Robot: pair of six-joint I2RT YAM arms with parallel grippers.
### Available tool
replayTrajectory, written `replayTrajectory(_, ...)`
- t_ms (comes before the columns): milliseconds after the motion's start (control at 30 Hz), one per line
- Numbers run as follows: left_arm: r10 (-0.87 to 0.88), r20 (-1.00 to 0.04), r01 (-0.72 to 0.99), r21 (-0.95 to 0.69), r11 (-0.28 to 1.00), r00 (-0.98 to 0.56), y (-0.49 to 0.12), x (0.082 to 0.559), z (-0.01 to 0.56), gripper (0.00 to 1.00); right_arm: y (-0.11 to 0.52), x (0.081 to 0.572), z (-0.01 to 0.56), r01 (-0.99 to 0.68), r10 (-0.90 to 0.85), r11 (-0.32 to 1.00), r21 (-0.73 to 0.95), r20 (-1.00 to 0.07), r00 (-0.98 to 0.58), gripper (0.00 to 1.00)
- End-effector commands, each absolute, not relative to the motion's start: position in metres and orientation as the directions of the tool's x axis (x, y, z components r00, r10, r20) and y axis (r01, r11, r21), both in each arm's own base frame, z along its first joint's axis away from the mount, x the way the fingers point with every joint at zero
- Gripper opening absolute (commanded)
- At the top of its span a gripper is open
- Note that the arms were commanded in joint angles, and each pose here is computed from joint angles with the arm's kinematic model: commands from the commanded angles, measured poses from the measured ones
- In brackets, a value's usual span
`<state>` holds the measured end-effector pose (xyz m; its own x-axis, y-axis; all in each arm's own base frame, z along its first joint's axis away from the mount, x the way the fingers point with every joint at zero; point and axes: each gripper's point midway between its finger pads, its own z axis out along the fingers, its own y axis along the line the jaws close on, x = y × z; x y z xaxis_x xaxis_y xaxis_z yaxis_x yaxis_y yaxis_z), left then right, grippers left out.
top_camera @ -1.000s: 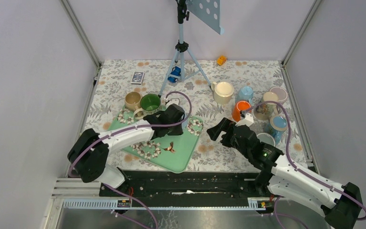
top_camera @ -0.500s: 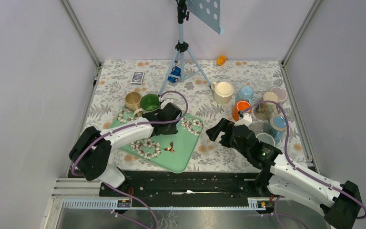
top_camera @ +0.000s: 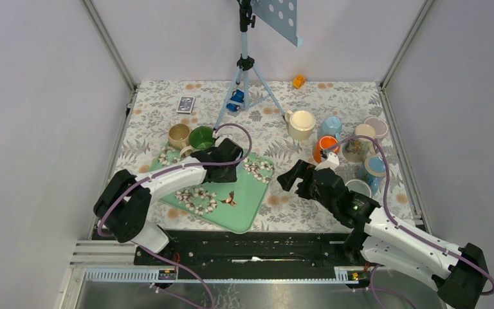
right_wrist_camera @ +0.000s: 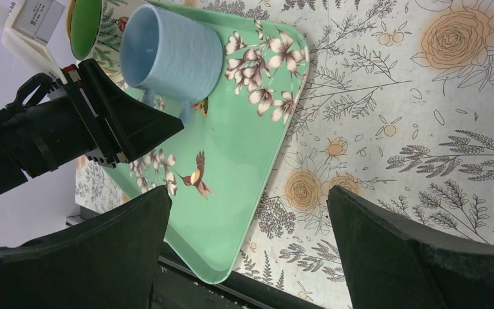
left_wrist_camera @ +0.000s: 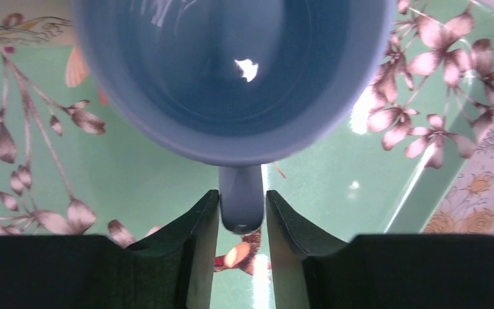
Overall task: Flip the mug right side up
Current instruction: Place the cup on the tray.
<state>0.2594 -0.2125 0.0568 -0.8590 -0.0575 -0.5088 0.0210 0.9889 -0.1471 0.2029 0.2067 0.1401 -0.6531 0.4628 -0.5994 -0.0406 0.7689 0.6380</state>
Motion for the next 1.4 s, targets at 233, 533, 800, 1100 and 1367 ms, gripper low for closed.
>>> replayTrajectory(233,-0.081,-0.538,-0.010,-0.133,0.991,-0.839,-0.207,0.277,0.066,0.51,0.205,0.209,0.163,-0.076,0.455,0.779,0.623,-0.644,-0.615,1.00)
replayTrajectory(533,-0.110,-0.556,-0.045,-0.129,0.991,-0.824,-0.205,0.296,0.068,0.52,0.203,0.207,0.165,-0.074,0.455,0.780,0.622,-0.644,-0.615,1.00)
replayTrajectory(800,-0.121,-0.567,-0.058,-0.129,0.990,-0.815,-0.204,0.310,0.068,0.51,0.200,0.206,0.165,-0.071,0.453,0.785,0.615,-0.648,-0.612,1.00)
replayTrajectory(1100,-0.115,-0.568,-0.039,-0.145,0.989,-0.815,-0.207,0.310,0.073,0.52,0.197,0.207,0.167,-0.064,0.447,0.796,0.602,-0.655,-0.609,1.00)
replayTrajectory(1367,-0.095,-0.575,0.020,-0.191,0.981,-0.813,-0.205,0.294,0.095,0.72,0.190,0.211,0.168,-0.034,0.445,0.818,0.574,-0.670,-0.593,1.00)
